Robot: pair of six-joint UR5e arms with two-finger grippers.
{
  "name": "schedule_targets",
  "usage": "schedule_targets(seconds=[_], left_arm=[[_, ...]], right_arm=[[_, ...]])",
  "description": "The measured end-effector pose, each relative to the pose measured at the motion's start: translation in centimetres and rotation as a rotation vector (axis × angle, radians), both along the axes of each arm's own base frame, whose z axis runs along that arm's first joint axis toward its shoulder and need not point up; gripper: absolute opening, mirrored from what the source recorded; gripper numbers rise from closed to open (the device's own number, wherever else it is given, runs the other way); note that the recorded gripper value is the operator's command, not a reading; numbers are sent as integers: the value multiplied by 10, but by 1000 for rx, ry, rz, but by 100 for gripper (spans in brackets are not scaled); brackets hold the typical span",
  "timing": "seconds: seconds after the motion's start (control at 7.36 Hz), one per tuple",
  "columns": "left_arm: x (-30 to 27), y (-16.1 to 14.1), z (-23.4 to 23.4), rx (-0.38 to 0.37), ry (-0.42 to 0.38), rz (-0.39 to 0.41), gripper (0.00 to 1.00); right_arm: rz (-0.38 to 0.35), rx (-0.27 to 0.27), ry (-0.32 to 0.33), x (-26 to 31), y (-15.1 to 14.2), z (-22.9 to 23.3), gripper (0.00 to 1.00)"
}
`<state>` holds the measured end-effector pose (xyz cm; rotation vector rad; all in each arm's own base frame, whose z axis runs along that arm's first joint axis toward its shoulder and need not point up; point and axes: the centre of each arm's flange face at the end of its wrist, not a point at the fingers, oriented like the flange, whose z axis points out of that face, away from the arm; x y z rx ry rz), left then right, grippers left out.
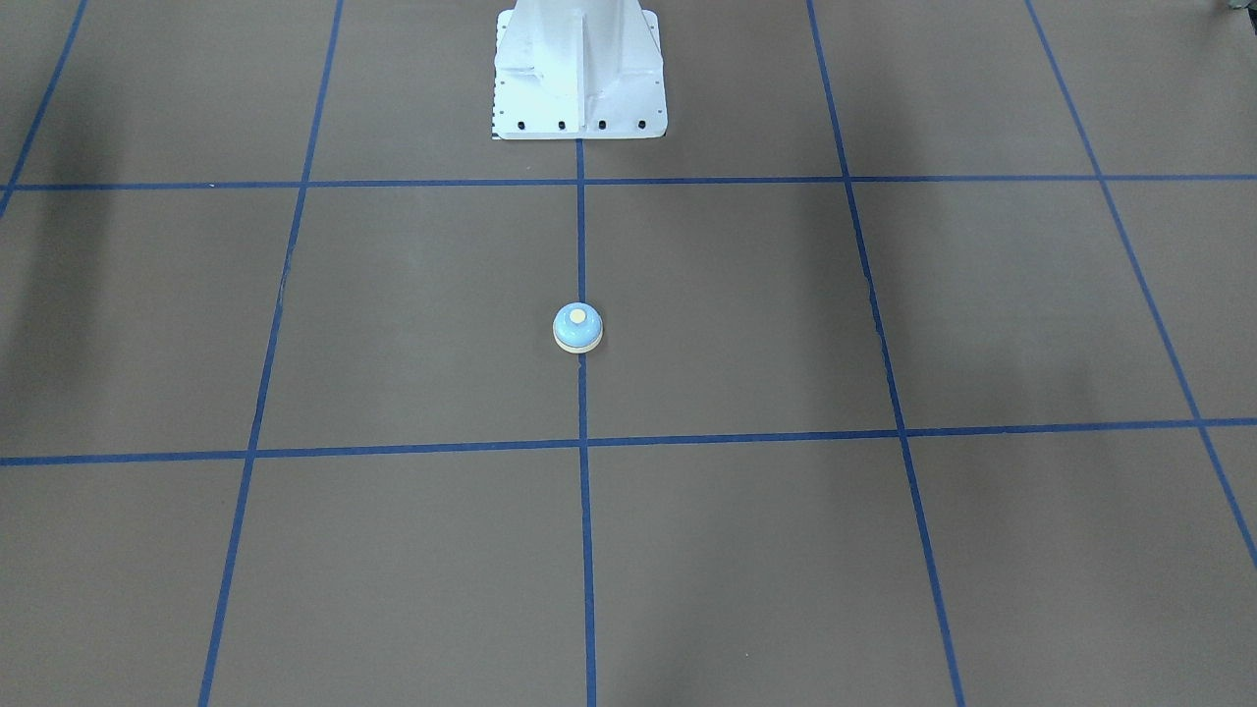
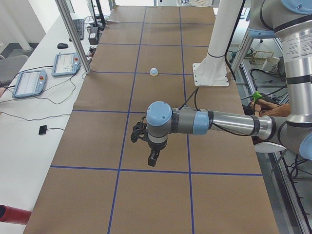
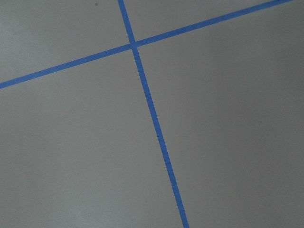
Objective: Place and press bell with both arms
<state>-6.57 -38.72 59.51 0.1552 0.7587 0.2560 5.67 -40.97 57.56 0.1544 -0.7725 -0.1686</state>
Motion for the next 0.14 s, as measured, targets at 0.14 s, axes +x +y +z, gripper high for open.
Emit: schedule_targets(seconds=[0.14], left_arm=[[0,-1,-1,2,-2,0,99]], right_arm=[[0,3,0,0,-2,-1,100]])
